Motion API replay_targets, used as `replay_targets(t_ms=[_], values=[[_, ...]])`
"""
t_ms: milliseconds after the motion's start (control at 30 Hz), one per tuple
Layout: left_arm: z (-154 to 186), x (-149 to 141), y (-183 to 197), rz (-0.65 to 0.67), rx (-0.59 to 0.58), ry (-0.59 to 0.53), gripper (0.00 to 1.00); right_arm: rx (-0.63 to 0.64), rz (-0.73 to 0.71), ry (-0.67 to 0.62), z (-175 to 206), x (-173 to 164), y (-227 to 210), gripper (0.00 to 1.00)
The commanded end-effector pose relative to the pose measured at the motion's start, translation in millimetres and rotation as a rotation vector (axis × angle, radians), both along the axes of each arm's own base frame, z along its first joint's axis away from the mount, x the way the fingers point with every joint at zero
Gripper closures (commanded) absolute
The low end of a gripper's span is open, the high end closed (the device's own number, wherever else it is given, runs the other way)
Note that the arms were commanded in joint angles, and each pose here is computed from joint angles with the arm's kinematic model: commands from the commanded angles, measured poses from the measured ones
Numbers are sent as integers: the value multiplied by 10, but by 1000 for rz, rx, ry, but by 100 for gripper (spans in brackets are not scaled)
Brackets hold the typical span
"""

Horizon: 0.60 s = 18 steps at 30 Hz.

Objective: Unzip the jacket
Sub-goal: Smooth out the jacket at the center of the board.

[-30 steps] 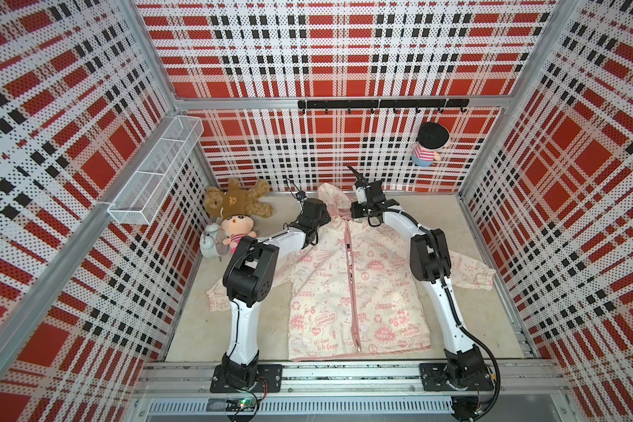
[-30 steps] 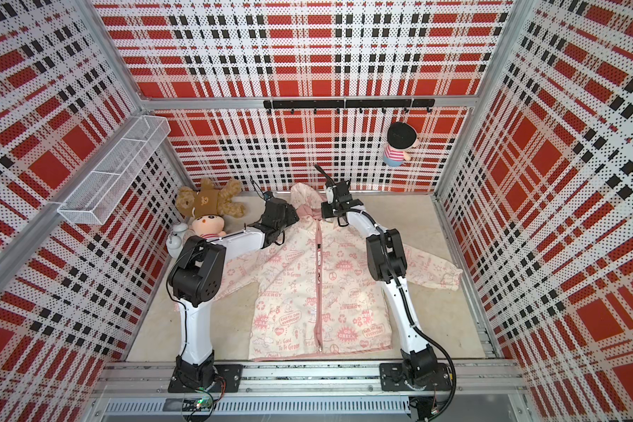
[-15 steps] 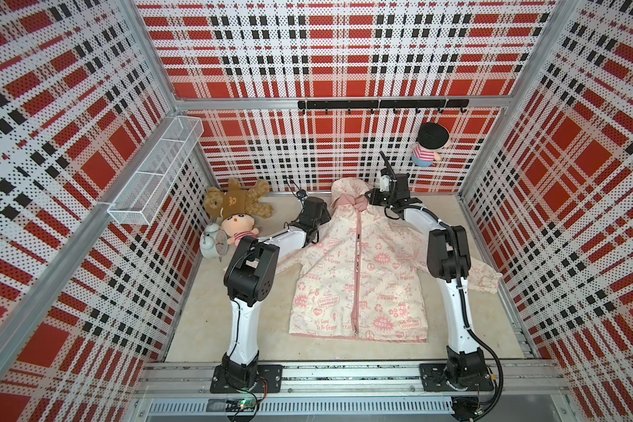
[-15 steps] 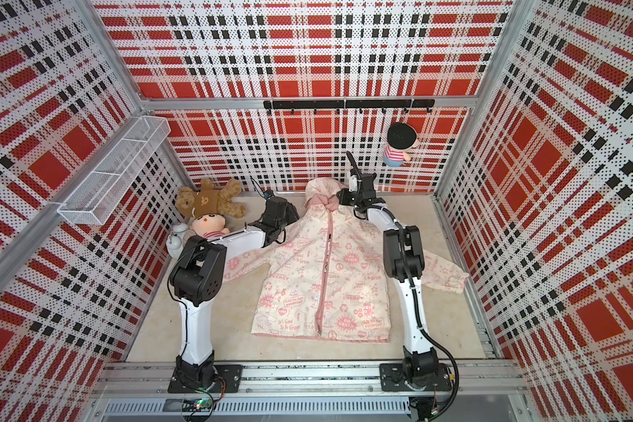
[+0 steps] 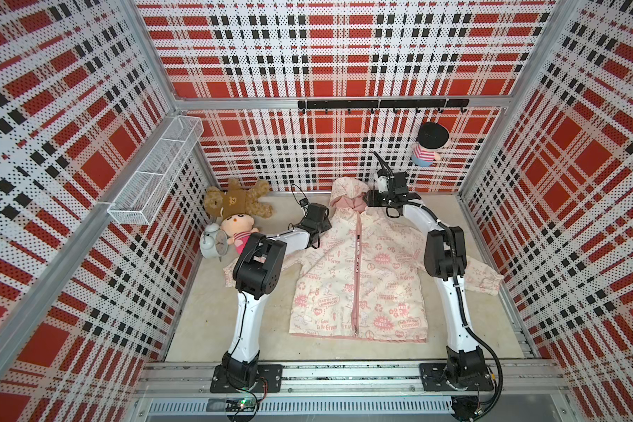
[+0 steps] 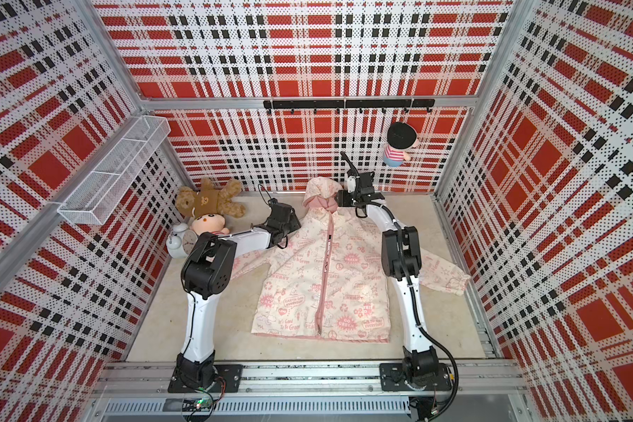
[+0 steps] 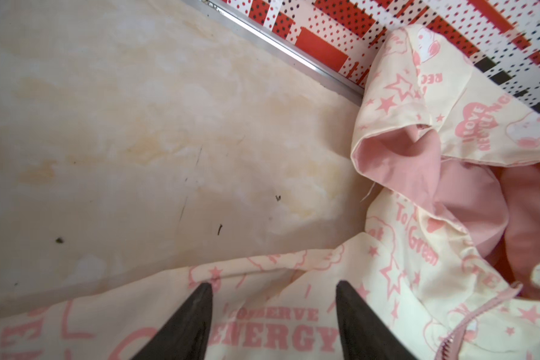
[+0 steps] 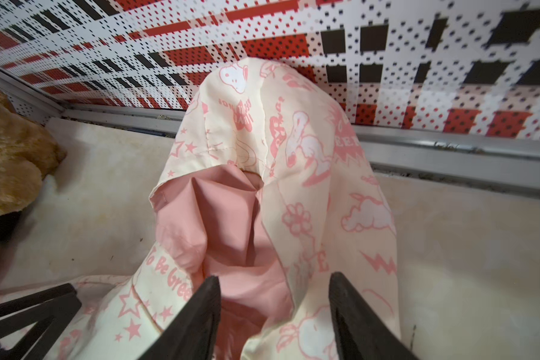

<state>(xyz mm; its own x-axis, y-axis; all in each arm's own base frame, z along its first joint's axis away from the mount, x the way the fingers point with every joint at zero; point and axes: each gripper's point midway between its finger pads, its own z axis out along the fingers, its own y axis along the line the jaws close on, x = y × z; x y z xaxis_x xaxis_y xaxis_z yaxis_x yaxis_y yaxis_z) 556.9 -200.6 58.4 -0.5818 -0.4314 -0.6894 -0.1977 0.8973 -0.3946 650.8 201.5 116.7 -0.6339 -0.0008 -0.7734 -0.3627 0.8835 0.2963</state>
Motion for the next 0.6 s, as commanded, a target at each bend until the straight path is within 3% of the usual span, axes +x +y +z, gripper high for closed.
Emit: replay_targets(t_ms=[0,267,567], values=[[-73,16,-26,-12,12,22,35,-136,13,-35,-134,33,-31,38],[-394,-147,72,0,66,108,37,-259,-96,-90,-218,313,-175,41],[-595,-359,269,31,102,163,39,-272,-135,-155,-188,471,-236,79]])
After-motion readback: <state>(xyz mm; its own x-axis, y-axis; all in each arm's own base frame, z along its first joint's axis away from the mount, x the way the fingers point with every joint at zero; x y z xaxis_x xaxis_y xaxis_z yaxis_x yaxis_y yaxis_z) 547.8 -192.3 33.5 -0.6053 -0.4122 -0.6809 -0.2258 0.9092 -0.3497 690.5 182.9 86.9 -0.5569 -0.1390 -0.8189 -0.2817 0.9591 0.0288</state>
